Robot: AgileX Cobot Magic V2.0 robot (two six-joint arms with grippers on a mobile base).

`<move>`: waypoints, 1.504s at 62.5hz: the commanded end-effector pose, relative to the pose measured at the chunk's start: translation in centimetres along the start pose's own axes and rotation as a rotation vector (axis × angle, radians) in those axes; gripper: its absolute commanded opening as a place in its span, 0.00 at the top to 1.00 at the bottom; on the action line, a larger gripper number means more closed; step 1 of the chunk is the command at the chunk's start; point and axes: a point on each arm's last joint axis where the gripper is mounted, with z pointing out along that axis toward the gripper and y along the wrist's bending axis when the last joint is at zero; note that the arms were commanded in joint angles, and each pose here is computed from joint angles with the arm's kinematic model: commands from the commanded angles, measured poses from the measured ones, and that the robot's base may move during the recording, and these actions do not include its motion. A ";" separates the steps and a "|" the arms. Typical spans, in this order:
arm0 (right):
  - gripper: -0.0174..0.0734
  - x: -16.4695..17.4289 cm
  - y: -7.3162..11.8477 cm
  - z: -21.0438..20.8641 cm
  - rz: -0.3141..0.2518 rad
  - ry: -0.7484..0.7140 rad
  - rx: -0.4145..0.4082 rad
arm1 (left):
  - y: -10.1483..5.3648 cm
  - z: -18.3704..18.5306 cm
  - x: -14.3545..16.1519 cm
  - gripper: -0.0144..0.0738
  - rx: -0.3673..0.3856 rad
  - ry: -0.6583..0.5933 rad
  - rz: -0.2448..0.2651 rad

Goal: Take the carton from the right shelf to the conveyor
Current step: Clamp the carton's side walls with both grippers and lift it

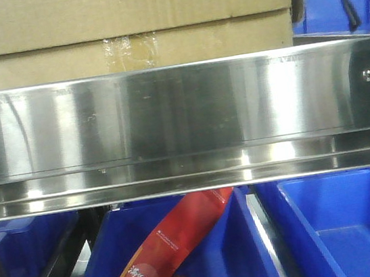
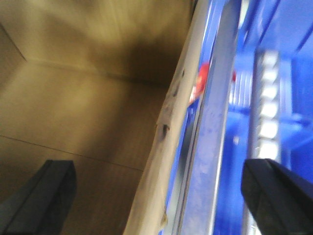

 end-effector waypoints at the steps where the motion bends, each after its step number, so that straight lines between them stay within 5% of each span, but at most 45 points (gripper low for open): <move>1: 0.18 -0.4 -0.1 0.6 -0.002 -0.026 0.005 | -0.1 0.7 -0.1 0.32 0.007 0.000 0.001; 15: 0.27 -0.2 -0.2 2.6 0.000 0.009 0.008 | -0.2 3.1 0.2 0.33 -0.007 0.050 0.004; 23: 0.60 -0.1 -0.2 3.1 0.001 0.025 0.010 | -0.3 3.5 0.3 0.44 -0.003 0.059 0.002; 30: 0.92 -0.1 -0.2 3.0 0.001 0.032 0.010 | -0.3 3.5 0.3 0.75 -0.004 0.063 0.002; 34: 0.87 -0.1 -0.2 3.0 0.001 0.030 0.010 | -0.3 3.5 0.3 0.89 -0.004 0.065 0.004; 51: 0.88 -0.2 -0.1 1.2 -0.002 0.001 0.007 | 0.4 2.1 0.6 0.85 -0.046 0.088 0.014; 75: 0.88 0.0 0.5 -9.0 -0.014 -0.188 -0.009 | 1.9 -8.3 0.2 0.85 -0.002 -0.105 -0.022; 94: 0.88 3.9 0.9 -15.7 -0.023 -0.247 -0.021 | -0.5 -14.1 3.5 0.86 0.134 -0.150 0.037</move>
